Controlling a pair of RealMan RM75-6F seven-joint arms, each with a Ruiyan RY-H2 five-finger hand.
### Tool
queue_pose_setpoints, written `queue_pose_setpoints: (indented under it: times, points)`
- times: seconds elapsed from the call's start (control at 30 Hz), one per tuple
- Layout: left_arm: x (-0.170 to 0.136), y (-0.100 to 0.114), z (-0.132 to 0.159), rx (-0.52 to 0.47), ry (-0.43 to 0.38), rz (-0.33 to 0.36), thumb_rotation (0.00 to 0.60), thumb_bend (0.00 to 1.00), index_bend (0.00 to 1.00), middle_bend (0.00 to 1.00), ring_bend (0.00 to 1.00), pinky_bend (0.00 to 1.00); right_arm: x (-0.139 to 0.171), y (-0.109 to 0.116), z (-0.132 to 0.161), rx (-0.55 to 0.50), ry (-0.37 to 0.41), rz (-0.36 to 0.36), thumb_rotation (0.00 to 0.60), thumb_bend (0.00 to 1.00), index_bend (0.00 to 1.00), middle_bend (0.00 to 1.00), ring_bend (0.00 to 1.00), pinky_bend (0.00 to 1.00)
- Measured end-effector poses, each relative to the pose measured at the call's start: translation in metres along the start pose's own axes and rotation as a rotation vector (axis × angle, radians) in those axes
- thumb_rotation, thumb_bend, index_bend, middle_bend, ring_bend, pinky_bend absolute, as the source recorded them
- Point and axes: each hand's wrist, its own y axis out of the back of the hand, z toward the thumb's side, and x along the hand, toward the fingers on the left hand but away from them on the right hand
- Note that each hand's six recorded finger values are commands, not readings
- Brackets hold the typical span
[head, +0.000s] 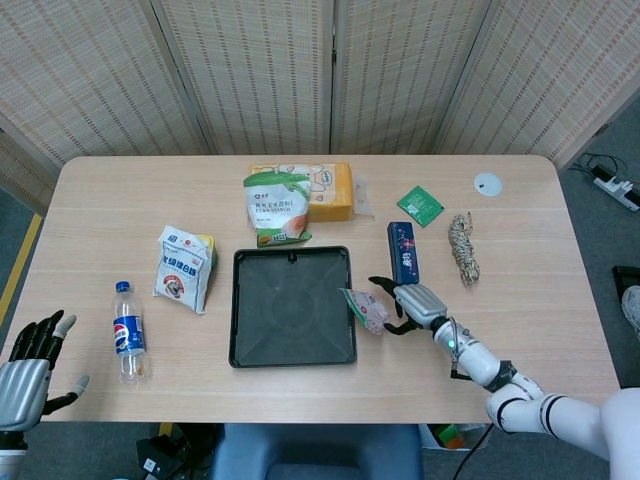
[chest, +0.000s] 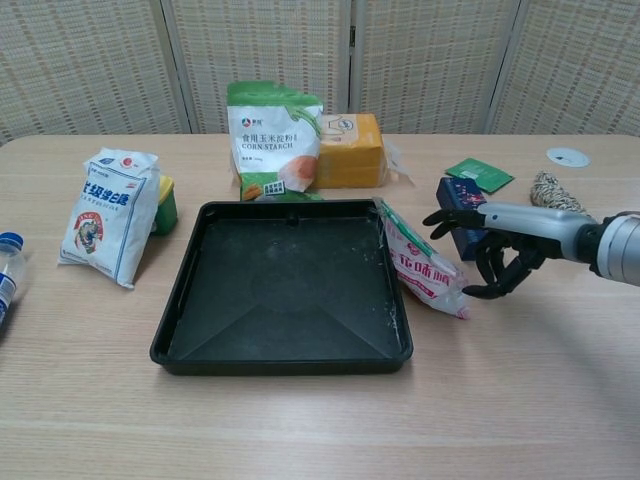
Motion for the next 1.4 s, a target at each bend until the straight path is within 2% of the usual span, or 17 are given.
queue_pose_setpoints:
  times: [0.27, 0.77, 0.9, 1.1, 1.27, 1.4]
  points:
    - [0.0, -0.001, 0.0, 0.0, 0.001, -0.001, 0.6, 0.32, 0.0, 0.01, 0.02, 0.0, -0.007, -0.007, 0.001, -0.021, -0.002, 0.008, 0.6, 0.35, 0.14, 0.2, 0.58, 0.57]
    - [-0.001, -0.002, -0.002, 0.003, 0.01, -0.007, 0.6, 0.32, 0.0, 0.01, 0.03, 0.0, -0.018, -0.01, 0.001, -0.044, 0.007, -0.003, 0.6, 0.35, 0.18, 0.21, 0.59, 0.59]
    - [-0.001, -0.002, -0.003, 0.004, 0.011, -0.008, 0.6, 0.32, 0.0, 0.01, 0.03, 0.0, -0.02, -0.012, 0.001, -0.045, 0.01, -0.005, 0.6, 0.35, 0.26, 0.25, 0.61, 0.59]
    - [-0.001, -0.002, -0.003, 0.002, 0.012, -0.007, 0.6, 0.32, 0.0, 0.01, 0.02, 0.0, -0.024, -0.014, 0.002, -0.037, 0.012, -0.015, 0.6, 0.35, 0.5, 0.35, 0.69, 0.61]
    - [-0.002, -0.002, -0.005, 0.001, 0.017, -0.006, 0.6, 0.32, 0.0, 0.01, 0.03, 0.0, -0.021, -0.015, -0.002, -0.041, 0.006, -0.039, 0.6, 0.35, 0.6, 0.43, 0.73, 0.63]
    - [-0.002, -0.003, -0.004, 0.0, 0.013, -0.008, 0.6, 0.32, 0.0, 0.01, 0.02, 0.0, -0.017, -0.015, -0.007, -0.049, 0.0, -0.059, 0.6, 0.35, 0.63, 0.46, 0.76, 0.64]
